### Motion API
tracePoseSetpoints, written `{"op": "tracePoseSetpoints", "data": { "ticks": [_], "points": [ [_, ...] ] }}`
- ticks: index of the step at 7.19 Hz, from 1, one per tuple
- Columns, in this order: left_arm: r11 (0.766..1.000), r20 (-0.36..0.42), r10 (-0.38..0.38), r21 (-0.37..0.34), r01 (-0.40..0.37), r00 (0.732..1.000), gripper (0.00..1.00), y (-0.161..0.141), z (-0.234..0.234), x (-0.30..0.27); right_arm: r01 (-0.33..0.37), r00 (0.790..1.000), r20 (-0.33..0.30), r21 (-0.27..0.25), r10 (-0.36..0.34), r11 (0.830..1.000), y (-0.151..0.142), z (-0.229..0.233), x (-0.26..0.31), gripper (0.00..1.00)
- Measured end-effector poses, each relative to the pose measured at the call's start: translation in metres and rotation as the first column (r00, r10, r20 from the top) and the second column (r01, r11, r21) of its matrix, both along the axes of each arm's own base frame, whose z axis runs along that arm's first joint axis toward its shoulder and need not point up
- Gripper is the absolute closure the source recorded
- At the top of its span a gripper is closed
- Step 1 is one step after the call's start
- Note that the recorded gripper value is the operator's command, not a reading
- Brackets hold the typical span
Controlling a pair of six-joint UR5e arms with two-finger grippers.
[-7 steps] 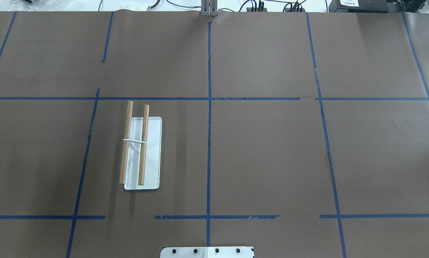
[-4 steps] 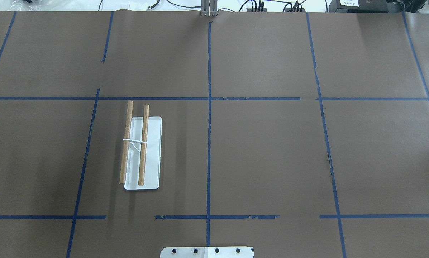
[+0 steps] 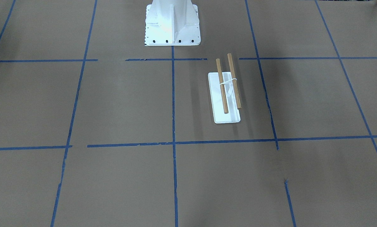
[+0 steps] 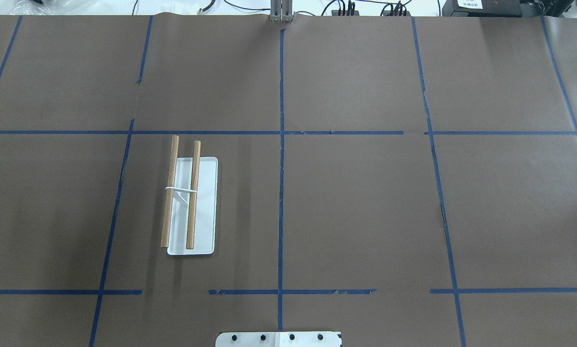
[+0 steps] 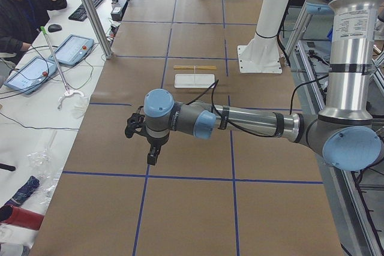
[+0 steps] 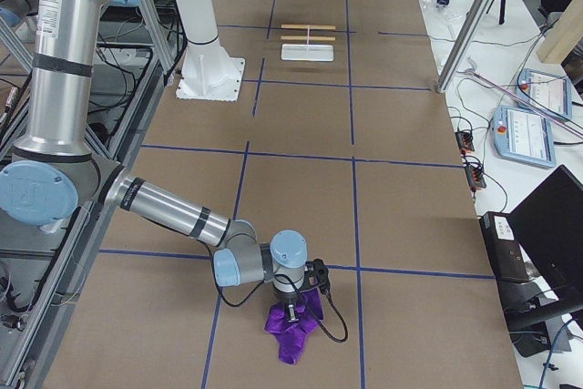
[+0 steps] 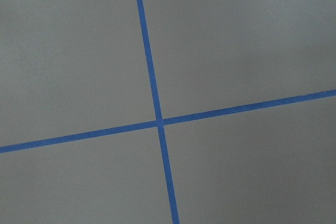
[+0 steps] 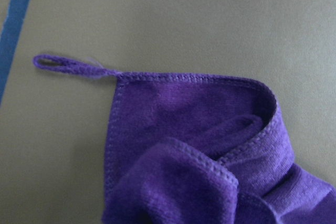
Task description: Hang towel on rack
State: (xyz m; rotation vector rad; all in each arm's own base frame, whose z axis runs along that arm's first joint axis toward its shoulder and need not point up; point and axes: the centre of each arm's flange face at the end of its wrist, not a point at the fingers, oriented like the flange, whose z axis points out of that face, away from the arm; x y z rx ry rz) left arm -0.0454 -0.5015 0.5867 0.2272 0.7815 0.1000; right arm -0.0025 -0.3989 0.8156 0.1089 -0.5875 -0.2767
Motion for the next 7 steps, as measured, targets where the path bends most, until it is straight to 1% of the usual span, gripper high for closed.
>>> {"op": "tracePoseSetpoints", "data": {
  "ticks": [1,2,3,4,5,6,7],
  "points": [
    [1.000,0.000,0.000,0.000,0.000,1.000,0.00,0.000,0.000,0.000,-0.002,1.000,0.026,0.029,0.001,1.000,-0.007,-0.016,-0.001,1.00],
    [1.000,0.000,0.000,0.001,0.000,1.000,0.00,-0.001,-0.001,0.000,-0.023,0.996,0.089,0.062,0.017,0.998,-0.015,-0.040,0.006,1.00],
    [1.000,-0.001,0.000,0.004,0.000,1.000,0.00,-0.002,-0.003,0.000,-0.070,0.982,0.183,0.089,0.053,0.994,-0.021,-0.070,0.024,1.00],
    [1.000,-0.002,-0.004,0.007,0.004,1.000,0.00,-0.005,-0.006,0.001,-0.120,0.955,0.285,0.108,0.085,0.987,-0.027,-0.107,0.043,1.00],
    [1.000,-0.006,-0.011,0.004,0.011,1.000,0.00,-0.009,-0.012,0.004,-0.164,0.924,0.366,0.102,0.116,0.981,-0.039,-0.156,0.057,1.00],
    [1.000,-0.010,-0.014,0.001,0.014,1.000,0.00,-0.014,-0.017,0.009,-0.210,0.892,0.422,0.073,0.161,0.975,-0.057,-0.221,0.065,1.00],
    [1.000,-0.015,-0.021,-0.003,0.021,1.000,0.00,-0.019,-0.024,0.015,-0.254,0.865,0.456,0.044,0.207,0.966,-0.071,-0.281,0.067,1.00]
  ]
}}
